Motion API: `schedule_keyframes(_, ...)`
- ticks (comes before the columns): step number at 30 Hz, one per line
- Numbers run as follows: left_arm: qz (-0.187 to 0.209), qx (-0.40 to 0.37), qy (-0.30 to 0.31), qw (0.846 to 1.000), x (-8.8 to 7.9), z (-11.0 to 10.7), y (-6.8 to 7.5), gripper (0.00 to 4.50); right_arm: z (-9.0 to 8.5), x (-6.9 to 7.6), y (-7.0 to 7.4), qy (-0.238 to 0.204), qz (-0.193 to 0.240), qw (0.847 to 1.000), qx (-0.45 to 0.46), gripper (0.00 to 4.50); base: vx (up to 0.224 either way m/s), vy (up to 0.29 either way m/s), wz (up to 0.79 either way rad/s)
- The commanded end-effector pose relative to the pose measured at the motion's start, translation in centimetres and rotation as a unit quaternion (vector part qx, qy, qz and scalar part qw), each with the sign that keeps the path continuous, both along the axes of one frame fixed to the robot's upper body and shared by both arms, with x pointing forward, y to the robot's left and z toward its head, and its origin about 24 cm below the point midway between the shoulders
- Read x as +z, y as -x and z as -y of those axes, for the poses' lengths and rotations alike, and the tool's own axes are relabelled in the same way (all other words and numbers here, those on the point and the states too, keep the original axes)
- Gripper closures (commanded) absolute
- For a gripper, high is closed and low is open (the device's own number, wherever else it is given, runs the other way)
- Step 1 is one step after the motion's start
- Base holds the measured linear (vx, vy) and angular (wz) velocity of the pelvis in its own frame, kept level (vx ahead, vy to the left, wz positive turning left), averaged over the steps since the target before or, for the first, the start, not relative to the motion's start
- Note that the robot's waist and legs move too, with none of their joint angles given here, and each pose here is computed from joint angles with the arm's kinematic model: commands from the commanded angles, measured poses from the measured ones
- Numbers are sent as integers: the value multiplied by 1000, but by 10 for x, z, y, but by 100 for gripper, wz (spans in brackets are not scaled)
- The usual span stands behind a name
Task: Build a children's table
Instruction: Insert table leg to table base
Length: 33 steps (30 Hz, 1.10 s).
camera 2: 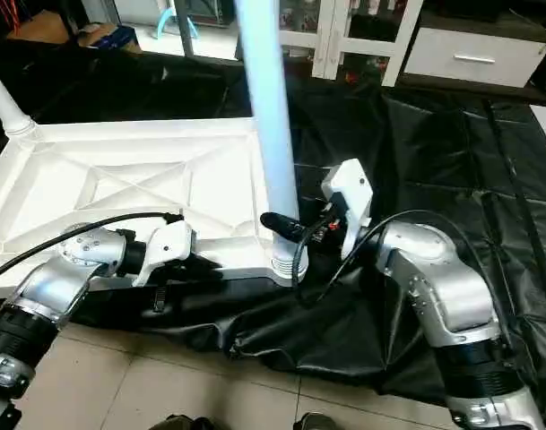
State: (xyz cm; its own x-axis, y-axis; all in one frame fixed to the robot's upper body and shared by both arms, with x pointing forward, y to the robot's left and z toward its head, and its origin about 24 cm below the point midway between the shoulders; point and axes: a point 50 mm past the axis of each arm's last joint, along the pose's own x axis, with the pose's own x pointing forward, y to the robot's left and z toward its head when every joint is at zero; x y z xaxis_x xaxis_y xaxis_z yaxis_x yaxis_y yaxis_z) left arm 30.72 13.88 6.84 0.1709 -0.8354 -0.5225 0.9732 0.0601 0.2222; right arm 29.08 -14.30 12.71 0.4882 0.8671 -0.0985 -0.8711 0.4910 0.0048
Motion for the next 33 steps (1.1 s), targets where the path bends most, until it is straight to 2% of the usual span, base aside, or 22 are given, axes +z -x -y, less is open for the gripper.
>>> schedule_keyframes(1, -26, -14, -13, 999, -16, 6, 8, 449, -9, -15, 2, -7, -29, 1000, 4, 266, 0, 0, 0)
schedule_keyframes(2, -26, -13, -13, 1000, -16, 6, 8, 449, -10, -15, -2, -27, -30, 999, -14, 266, 0, 0, 0)
schedule_keyframes(4, -25, -13, -13, 1000, -16, 6, 7, 449, -8, -15, -6, -39, -31, 998, -37, 266, 0, 0, 0)
schedule_keyframes(11, -23, -10, -12, 1000, -16, 5, 8, 449, 7, -25, -4, -36, -46, 996, -67, 266, 0, 0, 0)
schedule_keyframes(26, -19, -6, -10, 1000, -16, 5, 7, 449, 52, -39, 23, -30, -56, 989, -130, 266, 0, 0, 0)
schedule_keyframes(33, -19, -7, -9, 1000, -16, 7, 7, 449, 60, -49, 39, -18, -69, 987, -143, 266, 0, 0, 0)
